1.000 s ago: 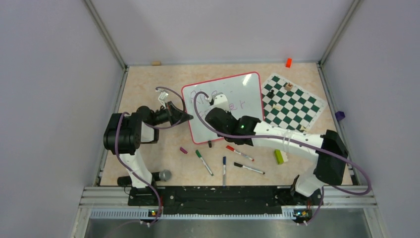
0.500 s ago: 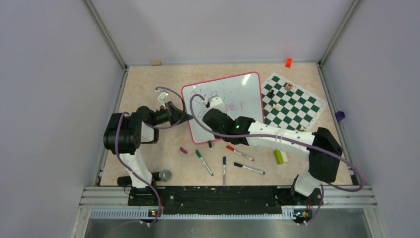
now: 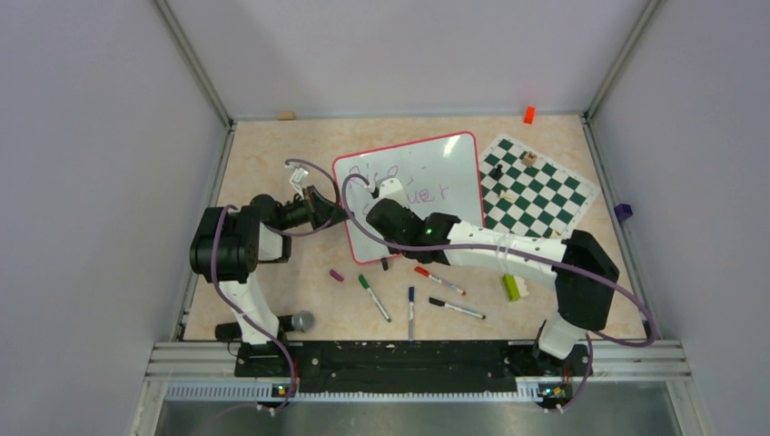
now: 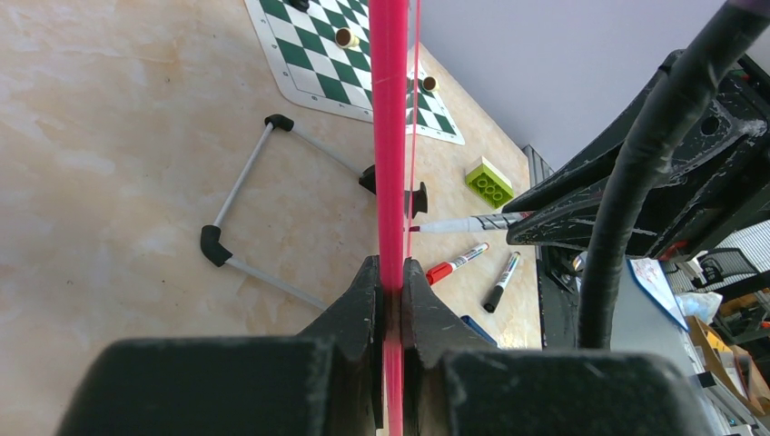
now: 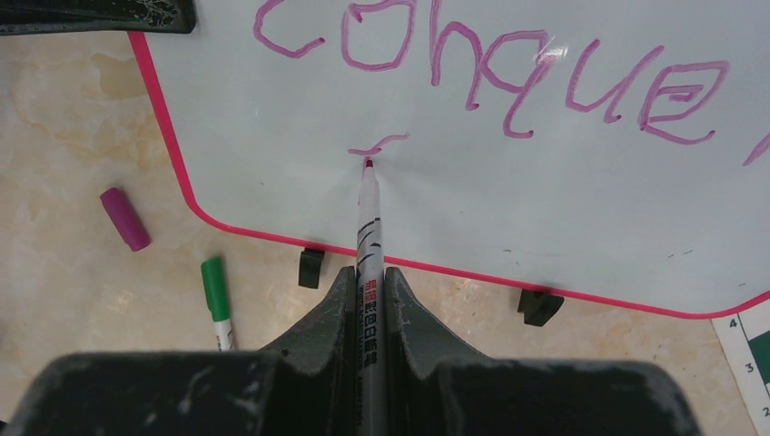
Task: Write a sentence on the whiteboard
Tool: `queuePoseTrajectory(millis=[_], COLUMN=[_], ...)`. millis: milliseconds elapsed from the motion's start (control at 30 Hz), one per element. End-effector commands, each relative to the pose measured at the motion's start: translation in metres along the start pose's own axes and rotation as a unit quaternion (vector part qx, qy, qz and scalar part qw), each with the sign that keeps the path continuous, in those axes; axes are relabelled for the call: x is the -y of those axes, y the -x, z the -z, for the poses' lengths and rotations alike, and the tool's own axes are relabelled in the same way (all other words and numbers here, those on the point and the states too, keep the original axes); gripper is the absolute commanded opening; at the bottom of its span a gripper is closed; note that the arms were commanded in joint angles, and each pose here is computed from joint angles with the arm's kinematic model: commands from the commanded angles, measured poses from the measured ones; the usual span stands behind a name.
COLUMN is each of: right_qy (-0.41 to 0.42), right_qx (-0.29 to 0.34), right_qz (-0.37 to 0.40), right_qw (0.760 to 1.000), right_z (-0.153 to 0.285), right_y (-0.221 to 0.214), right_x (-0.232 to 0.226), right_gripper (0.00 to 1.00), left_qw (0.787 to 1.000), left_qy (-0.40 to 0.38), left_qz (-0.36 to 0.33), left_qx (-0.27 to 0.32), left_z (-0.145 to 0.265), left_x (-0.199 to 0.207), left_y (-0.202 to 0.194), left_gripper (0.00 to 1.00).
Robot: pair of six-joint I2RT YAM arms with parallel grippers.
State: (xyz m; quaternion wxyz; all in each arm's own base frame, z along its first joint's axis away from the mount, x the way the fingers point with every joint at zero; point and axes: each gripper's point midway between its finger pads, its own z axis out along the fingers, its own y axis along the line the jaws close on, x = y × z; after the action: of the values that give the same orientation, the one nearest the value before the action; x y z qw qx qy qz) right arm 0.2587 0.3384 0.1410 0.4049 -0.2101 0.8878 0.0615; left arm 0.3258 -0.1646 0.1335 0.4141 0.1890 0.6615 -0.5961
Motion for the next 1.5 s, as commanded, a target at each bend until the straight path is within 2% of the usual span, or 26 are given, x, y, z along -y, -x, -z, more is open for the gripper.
queuePoseTrajectory(millis=[0, 400, 1000, 1467], right_qy=[0.014, -0.018, -0.057, -0.021], right_qx=[0.035, 0.016, 0.006, 0.028], right_qz=[-0.017, 0.001, -0.008, -0.021], right_qw=[0.999, 1.0, 0.998, 0.999], right_z=[0.005, -0.008, -0.003, 0.026], right_y=[0.031, 0.019, 0.012, 0.023], right_x=[-0.008, -0.002, 0.024, 0.028], right_gripper=[0.0, 0.0, 0.0, 0.0], left_qw=[0.998, 0.998, 0.998, 0.998], left_qy=[-0.019, -0.018, -0.018, -0.019], left_qz=[-0.067, -0.067, -0.067, -0.066], left_qx=[0.002, 0.002, 0.002, 0.002], left_z=[0.002, 0.002, 0.002, 0.002], left_x=[0.006, 0.006, 0.005, 0.006], left_y=[0.008, 0.008, 0.008, 0.008], left_gripper=[0.0, 0.0, 0.0, 0.0])
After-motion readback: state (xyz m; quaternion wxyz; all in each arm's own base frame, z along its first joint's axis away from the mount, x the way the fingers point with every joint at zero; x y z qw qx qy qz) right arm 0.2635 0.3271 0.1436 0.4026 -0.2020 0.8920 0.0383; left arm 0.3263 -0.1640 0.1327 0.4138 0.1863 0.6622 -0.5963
